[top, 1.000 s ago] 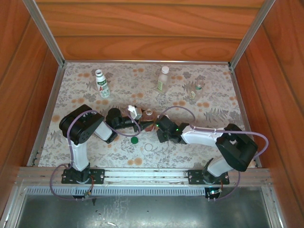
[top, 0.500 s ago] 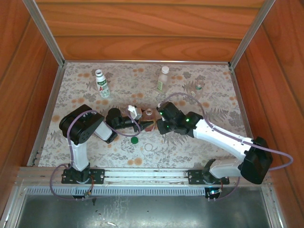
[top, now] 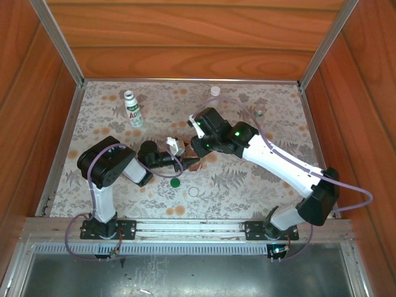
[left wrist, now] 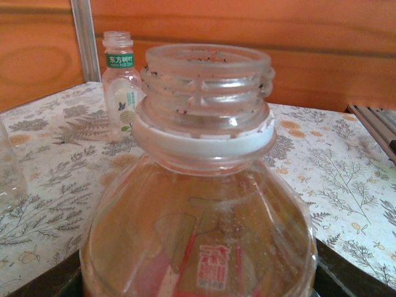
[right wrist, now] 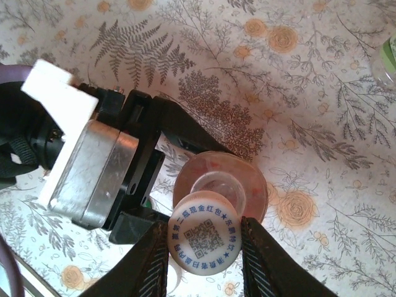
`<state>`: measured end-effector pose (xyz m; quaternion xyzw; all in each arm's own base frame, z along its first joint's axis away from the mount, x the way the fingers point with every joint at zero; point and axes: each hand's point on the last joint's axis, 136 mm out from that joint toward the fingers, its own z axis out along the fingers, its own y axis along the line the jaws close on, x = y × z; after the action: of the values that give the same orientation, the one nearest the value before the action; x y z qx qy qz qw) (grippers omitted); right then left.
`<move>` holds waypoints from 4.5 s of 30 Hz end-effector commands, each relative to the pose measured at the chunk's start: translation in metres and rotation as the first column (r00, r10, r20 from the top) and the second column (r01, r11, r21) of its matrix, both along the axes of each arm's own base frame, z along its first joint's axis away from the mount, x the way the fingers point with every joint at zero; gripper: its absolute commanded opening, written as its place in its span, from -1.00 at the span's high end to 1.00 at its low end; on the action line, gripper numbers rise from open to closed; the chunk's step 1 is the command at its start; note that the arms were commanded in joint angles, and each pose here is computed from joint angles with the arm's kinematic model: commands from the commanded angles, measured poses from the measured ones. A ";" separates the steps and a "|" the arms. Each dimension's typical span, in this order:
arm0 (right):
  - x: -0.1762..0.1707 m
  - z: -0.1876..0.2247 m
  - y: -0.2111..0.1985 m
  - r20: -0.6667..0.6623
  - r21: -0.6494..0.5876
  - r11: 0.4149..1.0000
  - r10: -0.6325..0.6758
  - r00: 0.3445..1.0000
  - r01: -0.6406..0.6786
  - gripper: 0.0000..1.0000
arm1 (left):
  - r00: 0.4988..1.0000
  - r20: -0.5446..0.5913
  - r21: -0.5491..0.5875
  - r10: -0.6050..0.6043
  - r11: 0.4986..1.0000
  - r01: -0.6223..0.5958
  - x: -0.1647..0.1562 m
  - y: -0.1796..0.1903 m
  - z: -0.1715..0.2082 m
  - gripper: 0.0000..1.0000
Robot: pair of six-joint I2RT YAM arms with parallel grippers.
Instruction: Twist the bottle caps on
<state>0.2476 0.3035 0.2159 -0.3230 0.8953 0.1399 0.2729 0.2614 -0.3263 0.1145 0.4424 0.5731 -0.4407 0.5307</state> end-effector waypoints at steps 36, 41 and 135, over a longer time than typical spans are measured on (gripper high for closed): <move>-0.008 -0.046 0.000 -0.148 -0.242 0.952 0.152 0.977 -0.185 0.38 | 0.999 -0.044 0.051 -0.013 0.999 0.015 -0.005 0.004 -0.023 -0.19; -0.009 -0.049 -0.002 -0.162 -0.251 0.952 0.135 0.977 -0.174 0.39 | 0.999 -0.046 0.052 -0.013 0.999 0.016 -0.005 0.004 -0.023 -0.19; -0.022 -0.021 -0.004 -0.407 0.339 0.940 0.176 0.896 -0.031 0.69 | 0.998 -0.059 0.036 -0.025 0.999 0.028 -0.006 0.002 -0.018 -0.18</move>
<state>0.2575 0.3005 0.2000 -0.2722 0.8851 0.3388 0.1667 0.2583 -0.3265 0.1143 0.4509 0.5659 -0.4422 0.5300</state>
